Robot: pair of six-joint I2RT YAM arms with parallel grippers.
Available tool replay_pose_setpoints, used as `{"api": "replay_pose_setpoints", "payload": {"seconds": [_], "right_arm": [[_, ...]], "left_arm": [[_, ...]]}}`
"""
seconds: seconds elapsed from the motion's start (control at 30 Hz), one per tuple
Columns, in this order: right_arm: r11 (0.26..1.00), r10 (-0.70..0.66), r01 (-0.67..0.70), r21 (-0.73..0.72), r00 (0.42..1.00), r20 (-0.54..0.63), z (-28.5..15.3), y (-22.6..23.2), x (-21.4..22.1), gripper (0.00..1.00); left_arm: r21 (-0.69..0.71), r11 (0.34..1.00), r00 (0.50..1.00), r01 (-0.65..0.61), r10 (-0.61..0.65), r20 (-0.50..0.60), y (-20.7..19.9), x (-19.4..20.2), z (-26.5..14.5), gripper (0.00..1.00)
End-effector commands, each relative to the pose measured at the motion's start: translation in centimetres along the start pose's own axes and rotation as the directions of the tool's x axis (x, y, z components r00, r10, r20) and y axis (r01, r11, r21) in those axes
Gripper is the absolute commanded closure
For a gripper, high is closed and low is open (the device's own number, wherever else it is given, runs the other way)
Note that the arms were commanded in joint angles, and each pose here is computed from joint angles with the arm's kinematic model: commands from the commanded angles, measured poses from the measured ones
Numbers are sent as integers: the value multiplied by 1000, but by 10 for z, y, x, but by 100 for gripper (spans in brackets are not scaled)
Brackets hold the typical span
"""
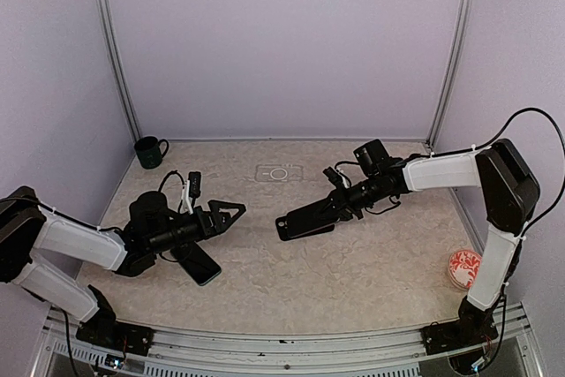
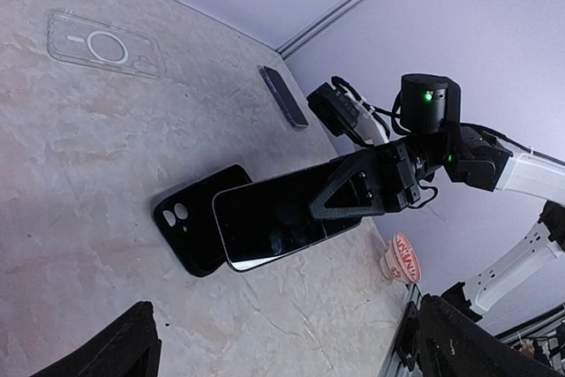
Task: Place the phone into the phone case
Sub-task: Adjust the phone case at the center of the board.
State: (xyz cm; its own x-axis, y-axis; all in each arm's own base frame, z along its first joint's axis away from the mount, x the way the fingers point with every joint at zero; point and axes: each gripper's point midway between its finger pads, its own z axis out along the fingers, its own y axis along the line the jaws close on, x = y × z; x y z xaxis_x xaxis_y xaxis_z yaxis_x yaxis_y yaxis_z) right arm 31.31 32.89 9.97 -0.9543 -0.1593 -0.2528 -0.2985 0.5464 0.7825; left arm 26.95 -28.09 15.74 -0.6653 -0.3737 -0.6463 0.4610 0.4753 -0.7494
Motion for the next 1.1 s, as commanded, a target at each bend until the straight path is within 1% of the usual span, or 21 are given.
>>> {"api": "replay_pose_setpoints", "payload": {"seconds": [0.0, 0.23, 0.43, 0.67, 1.07], "right_arm": [[998, -38, 38, -48, 999, 12, -7, 13, -6, 100], [996, -21, 20, -87, 1000, -11, -6, 8, -7, 100], [992, -13, 13, -123, 1000, -2, -13, 5, -16, 100], [991, -12, 6, -135, 999, -42, -5, -4, -18, 100], [988, -3, -8, -155, 998, -70, 2, -13, -17, 100]], "left_arm": [[-11, 1000, 999, -25, 25, 24, 0, -9, 4, 1], [-15, 999, 999, -37, 37, 13, 1, -5, 11, 1], [-18, 999, 999, -45, 45, 2, 1, 0, 20, 1], [-24, 998, 998, -55, 55, -7, 1, 3, 31, 1], [-70, 991, 994, -110, 111, 12, 6, -4, 37, 1]]}}
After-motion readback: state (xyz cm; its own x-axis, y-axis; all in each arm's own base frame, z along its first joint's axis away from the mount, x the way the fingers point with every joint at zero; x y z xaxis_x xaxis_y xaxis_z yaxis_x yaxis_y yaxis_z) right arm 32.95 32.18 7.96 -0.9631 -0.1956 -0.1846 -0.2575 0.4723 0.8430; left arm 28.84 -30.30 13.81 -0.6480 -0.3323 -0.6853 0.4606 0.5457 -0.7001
